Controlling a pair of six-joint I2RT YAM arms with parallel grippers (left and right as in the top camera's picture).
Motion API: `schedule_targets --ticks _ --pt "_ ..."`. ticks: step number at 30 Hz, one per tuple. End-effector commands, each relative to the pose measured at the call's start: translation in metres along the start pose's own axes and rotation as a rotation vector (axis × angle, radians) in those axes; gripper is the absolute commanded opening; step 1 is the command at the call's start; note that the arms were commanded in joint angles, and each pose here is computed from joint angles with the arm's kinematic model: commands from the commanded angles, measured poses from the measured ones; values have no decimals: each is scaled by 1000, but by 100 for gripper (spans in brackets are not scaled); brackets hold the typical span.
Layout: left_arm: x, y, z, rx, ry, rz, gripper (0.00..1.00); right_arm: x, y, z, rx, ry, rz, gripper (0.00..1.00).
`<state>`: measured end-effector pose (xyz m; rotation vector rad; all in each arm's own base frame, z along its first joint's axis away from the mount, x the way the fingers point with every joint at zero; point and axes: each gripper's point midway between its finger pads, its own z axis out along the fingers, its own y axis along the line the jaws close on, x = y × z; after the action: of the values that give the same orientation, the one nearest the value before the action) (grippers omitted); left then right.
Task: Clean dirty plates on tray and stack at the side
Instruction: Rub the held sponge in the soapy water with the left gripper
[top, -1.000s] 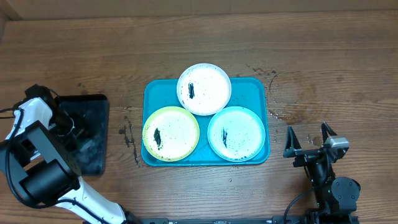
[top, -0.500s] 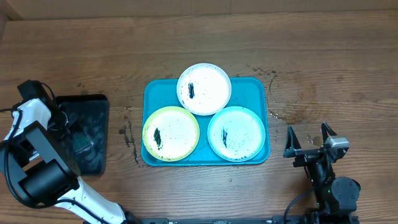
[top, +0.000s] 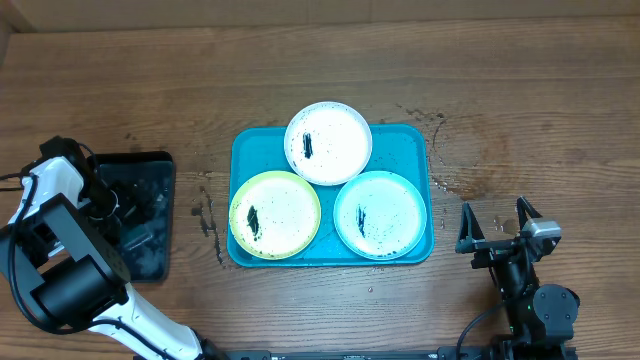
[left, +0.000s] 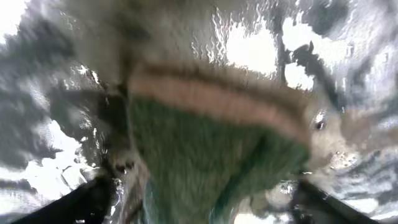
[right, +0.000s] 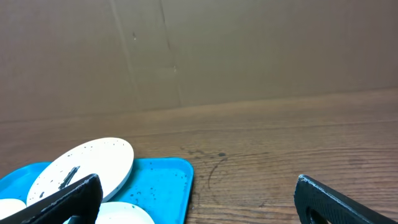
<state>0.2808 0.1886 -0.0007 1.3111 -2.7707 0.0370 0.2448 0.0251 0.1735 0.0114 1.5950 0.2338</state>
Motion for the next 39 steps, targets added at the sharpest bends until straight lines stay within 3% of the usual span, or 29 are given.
schedule_targets --ticks 1,4,6,12,13,14,15,23,25,28,30,34,39 --pt "25 6 24 -20 123 -12 58 2 -1 0 4 -1 -4 100" --pt "28 7 24 -23 133 -12 18 2 -1 0 4 -1 -4 100" --pt "27 7 24 -23 132 -12 6 2 -1 0 4 -1 -4 100" --pt "20 5 25 -16 103 -12 5 2 -1 0 4 -1 -4 100" --pt "16 4 26 -10 85 -11 29 2 -1 0 4 -1 -4 100" --pt "14 3 26 -7 76 -11 88 2 -1 0 4 -1 -4 100" --pt "11 2 26 -4 64 -11 100 2 -1 0 4 -1 -4 100" --pt "-3 -1 26 12 9 -10 100 2 -1 0 4 -1 -4 100" --pt "-3 -1 26 12 9 -10 82 2 -1 0 4 -1 -4 100" --pt "0 -1 26 10 19 -10 27 2 -1 0 4 -1 -4 100" --pt "3 0 26 6 32 -10 4 2 -1 0 4 -1 -4 100" --pt "11 3 21 -6 72 -11 4 2 -1 0 4 -1 -4 100" --pt "0 -2 -22 7 33 -10 4 2 -1 0 4 -1 -4 100"
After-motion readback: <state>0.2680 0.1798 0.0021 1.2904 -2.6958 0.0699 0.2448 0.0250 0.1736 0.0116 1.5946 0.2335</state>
